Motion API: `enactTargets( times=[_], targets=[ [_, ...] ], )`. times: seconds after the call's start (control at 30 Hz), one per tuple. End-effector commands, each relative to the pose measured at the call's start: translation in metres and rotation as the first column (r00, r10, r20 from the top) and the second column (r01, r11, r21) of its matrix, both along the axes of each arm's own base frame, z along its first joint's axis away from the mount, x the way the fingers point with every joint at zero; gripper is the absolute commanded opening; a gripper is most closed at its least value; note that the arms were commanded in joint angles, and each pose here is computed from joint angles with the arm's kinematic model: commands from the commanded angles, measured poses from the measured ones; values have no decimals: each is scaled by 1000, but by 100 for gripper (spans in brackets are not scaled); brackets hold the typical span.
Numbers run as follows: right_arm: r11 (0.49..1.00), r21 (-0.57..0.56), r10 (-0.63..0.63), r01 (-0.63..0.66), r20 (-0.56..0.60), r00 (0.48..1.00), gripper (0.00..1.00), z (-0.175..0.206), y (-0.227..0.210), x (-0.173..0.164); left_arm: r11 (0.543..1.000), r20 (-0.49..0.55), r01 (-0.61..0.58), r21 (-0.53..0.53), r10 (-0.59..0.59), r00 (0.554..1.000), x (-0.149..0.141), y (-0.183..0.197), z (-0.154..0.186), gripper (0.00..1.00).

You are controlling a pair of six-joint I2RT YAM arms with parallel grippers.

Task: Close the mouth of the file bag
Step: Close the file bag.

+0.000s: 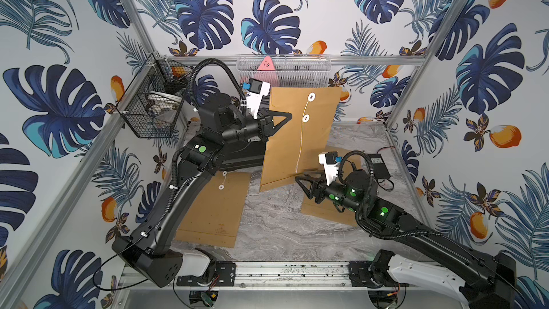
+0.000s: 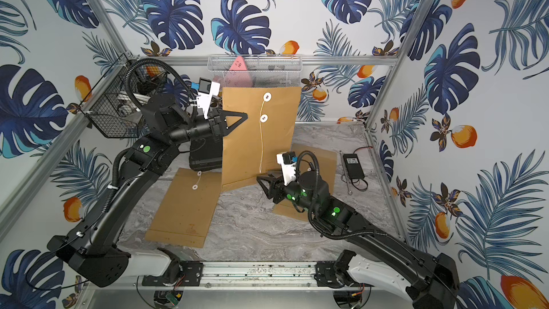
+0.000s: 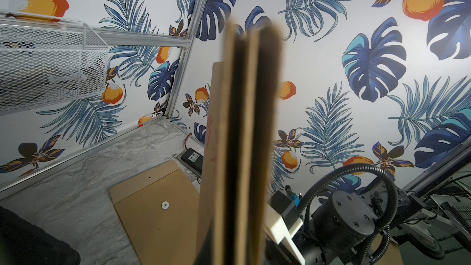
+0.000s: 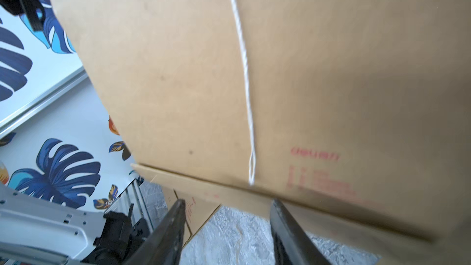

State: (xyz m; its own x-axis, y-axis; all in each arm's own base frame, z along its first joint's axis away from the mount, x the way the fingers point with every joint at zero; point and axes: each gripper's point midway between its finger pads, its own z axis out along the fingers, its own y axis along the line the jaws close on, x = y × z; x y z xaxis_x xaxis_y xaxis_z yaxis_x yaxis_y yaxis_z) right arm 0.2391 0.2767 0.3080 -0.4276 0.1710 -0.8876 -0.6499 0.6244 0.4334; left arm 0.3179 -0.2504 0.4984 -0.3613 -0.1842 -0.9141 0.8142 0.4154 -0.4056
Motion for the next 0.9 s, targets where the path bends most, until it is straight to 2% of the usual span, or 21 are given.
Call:
enactTargets(
  times=[0.0,0.33,0.53,0.77,0.87],
  targets=[
    [998,45,-52,51,23,998,56,14,-7,15,999,64,27,-43,-25,998,-6,-2,19,0],
    [985,118,-131,122,73,989,55,33,0,42,996,65,82,-47,-78,995,-21,-19,21,0],
    [978,113,-187,174,121,975,47,39,-3,53,994,75,97,-43,-93,993,-27,-22,25,0],
    [985,95,-158,146,134,978,10,39,2,51,996,77,80,-30,-78,994,-26,-21,24,0],
    [990,81,-129,120,120,984,2,35,5,48,996,76,83,-28,-80,994,-25,-22,23,0]
  ],
)
